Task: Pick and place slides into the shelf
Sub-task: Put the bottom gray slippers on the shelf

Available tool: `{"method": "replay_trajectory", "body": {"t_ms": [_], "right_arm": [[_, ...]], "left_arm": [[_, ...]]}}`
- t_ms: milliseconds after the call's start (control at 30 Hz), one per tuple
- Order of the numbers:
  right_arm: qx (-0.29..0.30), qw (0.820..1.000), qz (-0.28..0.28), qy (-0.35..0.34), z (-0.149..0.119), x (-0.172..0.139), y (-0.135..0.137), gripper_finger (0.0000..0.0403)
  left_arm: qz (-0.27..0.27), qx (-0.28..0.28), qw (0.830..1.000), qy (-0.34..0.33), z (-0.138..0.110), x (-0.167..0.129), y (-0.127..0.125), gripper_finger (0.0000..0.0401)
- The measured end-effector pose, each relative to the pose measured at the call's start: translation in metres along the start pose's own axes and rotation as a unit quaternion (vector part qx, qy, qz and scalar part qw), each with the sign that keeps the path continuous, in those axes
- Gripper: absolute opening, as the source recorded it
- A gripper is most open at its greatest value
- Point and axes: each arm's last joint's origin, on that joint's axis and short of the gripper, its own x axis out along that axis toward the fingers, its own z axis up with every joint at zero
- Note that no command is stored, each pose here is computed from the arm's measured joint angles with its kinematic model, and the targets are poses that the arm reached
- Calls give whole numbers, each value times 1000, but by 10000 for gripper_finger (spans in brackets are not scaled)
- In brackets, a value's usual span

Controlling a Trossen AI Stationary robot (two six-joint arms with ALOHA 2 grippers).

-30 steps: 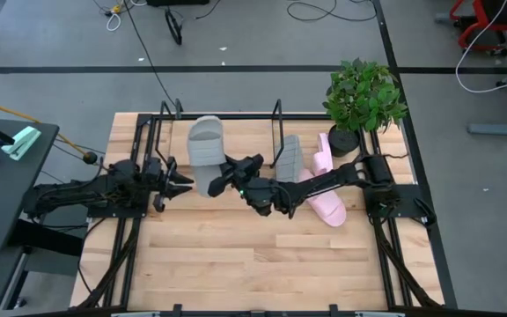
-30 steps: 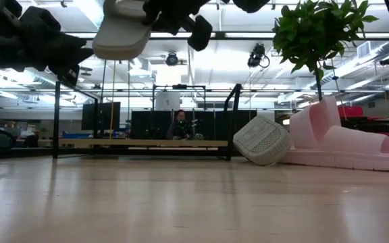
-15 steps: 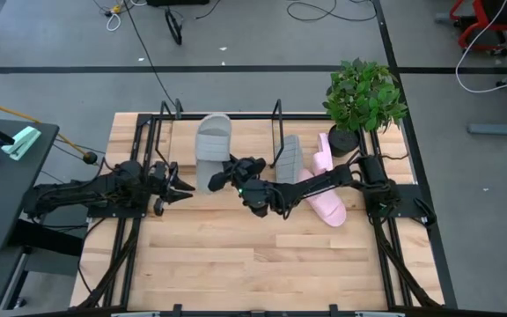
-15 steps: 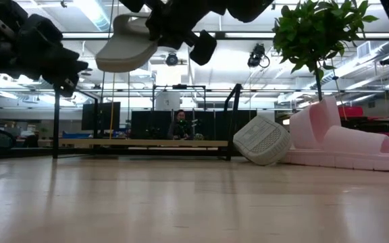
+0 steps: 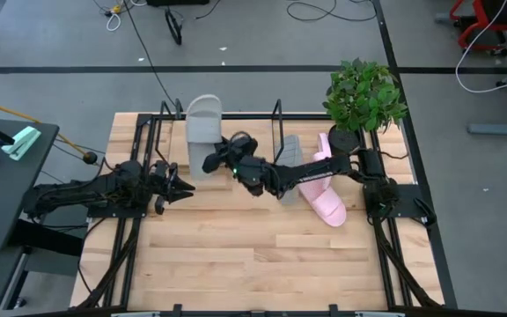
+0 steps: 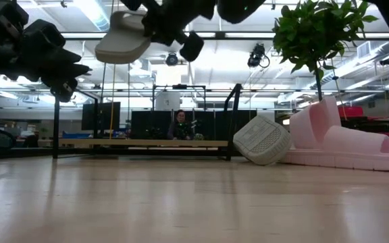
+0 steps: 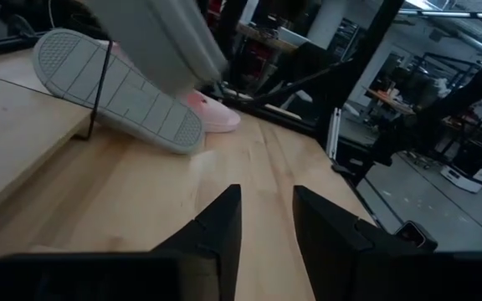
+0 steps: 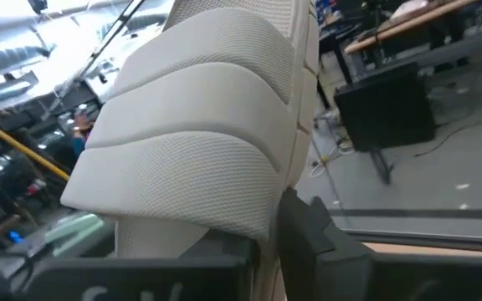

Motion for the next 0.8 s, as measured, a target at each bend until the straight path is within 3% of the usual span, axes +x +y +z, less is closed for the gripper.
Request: {"method": "replay_trajectory", "body": {"t_ms": [167, 467, 800], "right_arm": [[10, 1000, -9, 7, 5, 19, -16, 34], [7, 1000, -8, 11, 2, 22, -15, 34], [-77, 995, -12, 58, -3, 65, 13, 32]], "left_arm": [[-26, -7, 1000, 11, -2, 1, -5, 105], [-59, -13, 998, 20, -5, 2, -15, 88], [-93, 15, 996, 9, 17, -2, -31, 80]]}}
